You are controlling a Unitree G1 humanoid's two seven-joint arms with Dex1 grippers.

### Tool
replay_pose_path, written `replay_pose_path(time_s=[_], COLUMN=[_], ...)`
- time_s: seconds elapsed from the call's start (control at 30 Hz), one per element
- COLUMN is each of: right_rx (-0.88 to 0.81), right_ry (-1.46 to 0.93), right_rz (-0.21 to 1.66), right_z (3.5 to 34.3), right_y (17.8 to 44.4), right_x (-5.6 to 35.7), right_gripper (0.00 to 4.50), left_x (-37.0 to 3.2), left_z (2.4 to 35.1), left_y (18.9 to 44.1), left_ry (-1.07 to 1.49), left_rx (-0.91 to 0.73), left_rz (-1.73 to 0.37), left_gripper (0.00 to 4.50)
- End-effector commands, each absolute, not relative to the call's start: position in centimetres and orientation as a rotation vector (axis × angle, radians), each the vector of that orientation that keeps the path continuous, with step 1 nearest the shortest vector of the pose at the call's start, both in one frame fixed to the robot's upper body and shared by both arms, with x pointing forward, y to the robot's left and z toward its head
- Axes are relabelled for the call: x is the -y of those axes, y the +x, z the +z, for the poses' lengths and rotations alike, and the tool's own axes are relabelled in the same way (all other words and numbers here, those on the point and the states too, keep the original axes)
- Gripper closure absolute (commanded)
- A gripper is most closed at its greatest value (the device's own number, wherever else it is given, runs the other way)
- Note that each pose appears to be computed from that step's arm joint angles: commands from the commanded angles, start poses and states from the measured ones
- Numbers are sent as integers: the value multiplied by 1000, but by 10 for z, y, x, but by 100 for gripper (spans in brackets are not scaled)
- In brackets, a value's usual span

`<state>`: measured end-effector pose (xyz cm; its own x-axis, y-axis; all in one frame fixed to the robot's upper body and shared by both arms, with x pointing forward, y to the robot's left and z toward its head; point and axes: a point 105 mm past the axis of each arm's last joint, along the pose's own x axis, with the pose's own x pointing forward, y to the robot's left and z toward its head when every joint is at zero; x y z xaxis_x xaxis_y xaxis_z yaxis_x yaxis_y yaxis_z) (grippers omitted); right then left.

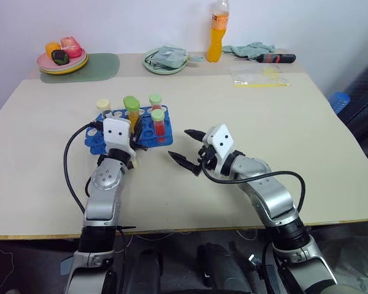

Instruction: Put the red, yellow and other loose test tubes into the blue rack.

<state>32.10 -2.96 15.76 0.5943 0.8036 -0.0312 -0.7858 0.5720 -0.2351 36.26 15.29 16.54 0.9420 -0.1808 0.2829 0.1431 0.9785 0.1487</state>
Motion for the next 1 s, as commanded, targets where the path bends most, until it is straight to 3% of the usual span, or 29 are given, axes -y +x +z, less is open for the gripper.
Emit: replay_pose_path(time_s=[0.03, 0.87, 1.0], right_rx=[136, 135, 137], right_ry=[-239, -232, -234], right_rz=[950, 956, 955], right_z=[170, 168, 168], right_y=[315, 313, 313], right_x=[26, 24, 24], right_gripper=[30, 30, 30], left_x=[-148, -162, -166], left_z=[165, 156, 157], left_y=[363, 364, 364], left_ry=[114, 107, 94], left_rx=[308, 288, 289], left_rz=[-182, -136, -116], left_gripper=[372, 372, 172])
